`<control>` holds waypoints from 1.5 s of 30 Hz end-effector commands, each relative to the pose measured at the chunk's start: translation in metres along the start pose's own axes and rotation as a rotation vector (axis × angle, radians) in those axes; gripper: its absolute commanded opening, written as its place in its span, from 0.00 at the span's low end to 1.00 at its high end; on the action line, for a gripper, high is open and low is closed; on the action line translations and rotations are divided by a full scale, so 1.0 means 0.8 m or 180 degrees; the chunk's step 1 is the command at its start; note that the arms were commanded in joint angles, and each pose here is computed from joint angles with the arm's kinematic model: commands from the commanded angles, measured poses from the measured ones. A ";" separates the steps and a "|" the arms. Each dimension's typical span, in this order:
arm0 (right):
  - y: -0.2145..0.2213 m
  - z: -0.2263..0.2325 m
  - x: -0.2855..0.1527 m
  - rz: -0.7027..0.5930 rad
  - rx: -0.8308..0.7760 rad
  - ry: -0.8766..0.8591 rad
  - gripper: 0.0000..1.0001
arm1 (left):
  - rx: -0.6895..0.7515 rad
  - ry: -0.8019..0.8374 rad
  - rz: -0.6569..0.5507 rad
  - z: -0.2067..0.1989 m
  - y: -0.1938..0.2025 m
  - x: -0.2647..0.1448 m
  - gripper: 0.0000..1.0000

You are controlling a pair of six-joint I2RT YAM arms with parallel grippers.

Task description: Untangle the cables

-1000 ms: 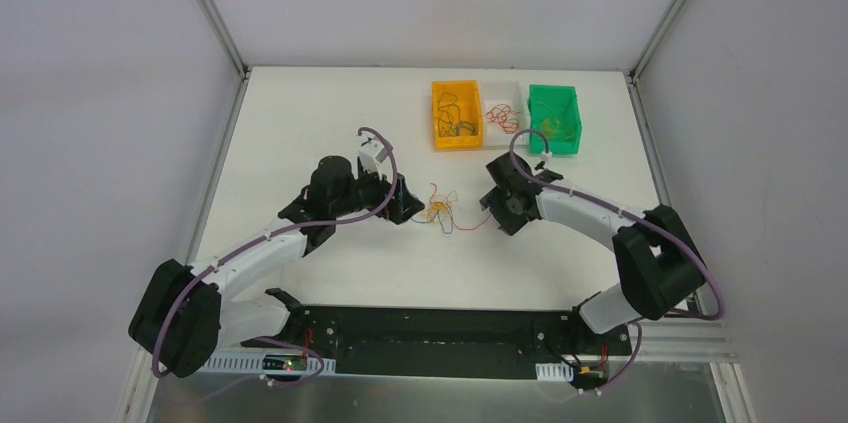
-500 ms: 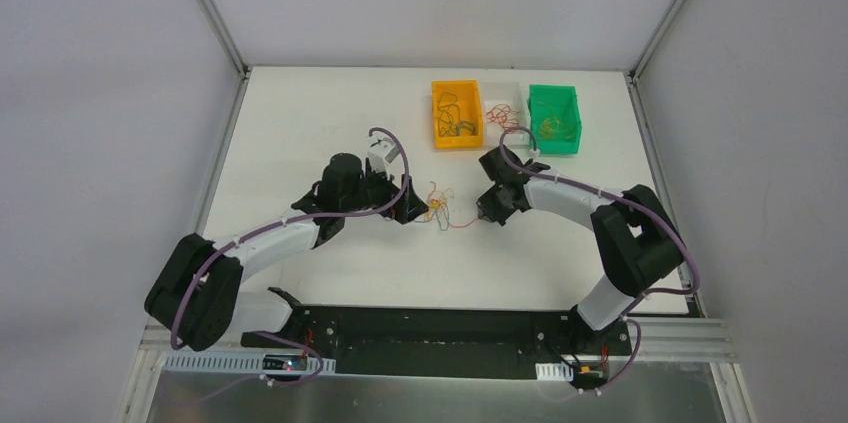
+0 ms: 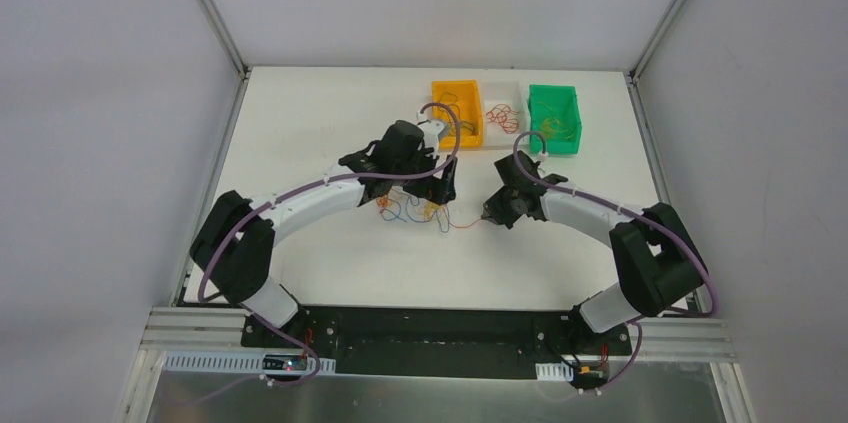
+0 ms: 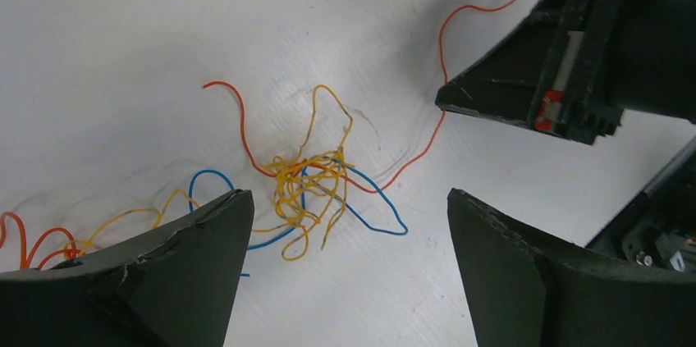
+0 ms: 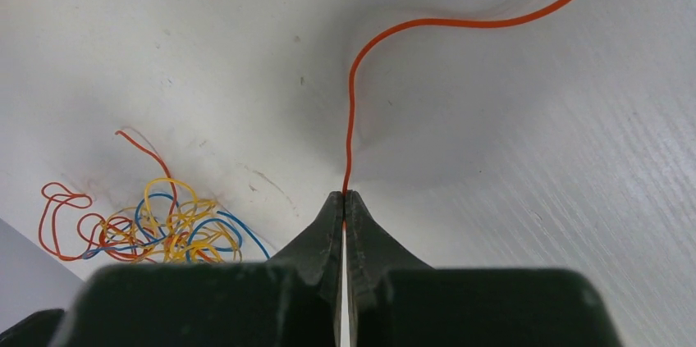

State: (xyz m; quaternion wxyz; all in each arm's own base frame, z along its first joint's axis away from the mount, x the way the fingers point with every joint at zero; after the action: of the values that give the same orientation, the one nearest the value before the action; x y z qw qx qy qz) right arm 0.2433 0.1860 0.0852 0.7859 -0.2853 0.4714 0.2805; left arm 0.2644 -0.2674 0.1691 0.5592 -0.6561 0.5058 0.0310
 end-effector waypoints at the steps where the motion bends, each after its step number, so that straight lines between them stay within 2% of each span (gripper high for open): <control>1: -0.002 0.014 -0.014 -0.0017 -0.0026 -0.0262 0.00 | 0.0095 -0.0616 0.0511 0.014 0.017 0.018 0.90; 6: -0.004 0.012 -0.015 -0.0069 -0.0018 -0.0280 0.00 | 0.0093 -0.0859 0.0795 0.023 0.026 0.045 0.86; 7: -0.004 0.012 -0.015 -0.0066 -0.0018 -0.0283 0.00 | 0.0098 -0.0880 0.0838 0.025 0.029 0.049 0.84; 8: -0.004 0.012 -0.015 -0.0071 -0.0021 -0.0276 0.00 | 0.0103 -0.0899 0.0884 0.028 0.032 0.052 0.77; 10: -0.007 0.010 -0.017 -0.0098 -0.0012 -0.0257 0.00 | 0.0147 -0.1085 0.0863 0.037 0.033 0.051 0.46; 12: -0.014 0.004 -0.020 -0.0171 0.0032 -0.0189 0.00 | 0.0147 -0.1414 0.0749 0.052 0.032 0.041 0.03; 13: -0.020 -0.001 -0.022 -0.0228 0.0063 -0.0128 0.00 | 0.0127 -0.1580 0.0674 0.061 0.031 0.033 0.00; 16: -0.045 -0.027 -0.030 -0.0483 0.0155 0.0116 0.00 | -0.0110 -0.1861 0.0456 0.086 0.025 0.004 0.00; 23: -0.101 -0.094 -0.048 -0.0824 0.0582 0.0415 0.00 | -0.1002 -0.1890 0.0090 0.147 0.035 -0.047 0.00; 27: -0.120 -0.115 -0.062 -0.0989 0.0757 0.0438 0.00 | -0.1236 -0.2110 -0.0105 0.167 0.041 -0.067 0.00; 31: -0.122 -0.107 -0.064 -0.0873 0.0628 0.0270 0.00 | -0.1309 -0.1944 -0.0148 0.164 0.042 -0.067 0.00; 32: -0.118 -0.096 -0.063 -0.0719 0.0494 0.0092 0.07 | -0.1297 -0.1816 -0.0134 0.159 0.040 -0.064 0.00; 33: -0.112 -0.084 -0.063 -0.0553 0.0383 -0.0128 0.27 | -0.1287 -0.1682 -0.0141 0.154 0.037 -0.061 0.00; 34: -0.108 -0.070 -0.063 -0.0440 0.0280 -0.0360 0.59 | -0.1259 -0.1554 -0.0140 0.149 0.036 -0.059 0.00; 35: -0.102 -0.062 -0.063 -0.0361 0.0203 -0.0491 0.87 | -0.1243 -0.1438 -0.0164 0.144 0.033 -0.058 0.00; 36: -0.096 -0.054 -0.064 -0.0338 0.0131 -0.0542 0.98 | -0.1232 -0.1347 -0.0195 0.141 0.031 -0.058 0.00; 41: -0.054 0.003 -0.072 -0.0275 -0.0264 -0.0588 0.99 | -0.1157 -0.1002 -0.0346 0.124 0.022 -0.064 0.00; 45: -0.004 0.055 -0.068 0.0094 -0.0107 -0.0873 0.99 | -0.1085 -0.0755 -0.0474 0.110 0.014 -0.072 0.00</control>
State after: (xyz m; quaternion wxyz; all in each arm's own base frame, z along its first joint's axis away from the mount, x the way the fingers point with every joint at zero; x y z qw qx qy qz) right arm 0.2445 0.1569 0.1335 0.8122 -0.3109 0.3898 0.3028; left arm 0.2768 -0.1502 0.1392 0.5094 -0.7489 0.3568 0.2286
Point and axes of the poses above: each gripper's point midway between its finger pads, its own x axis out along the fingers, its own z axis along the line the jaws close on, y = z × x, the point moved 6 cm from there along -x, back along the fingers, and after that the axes turned 3 degrees about -x, right-handed, at the moved point
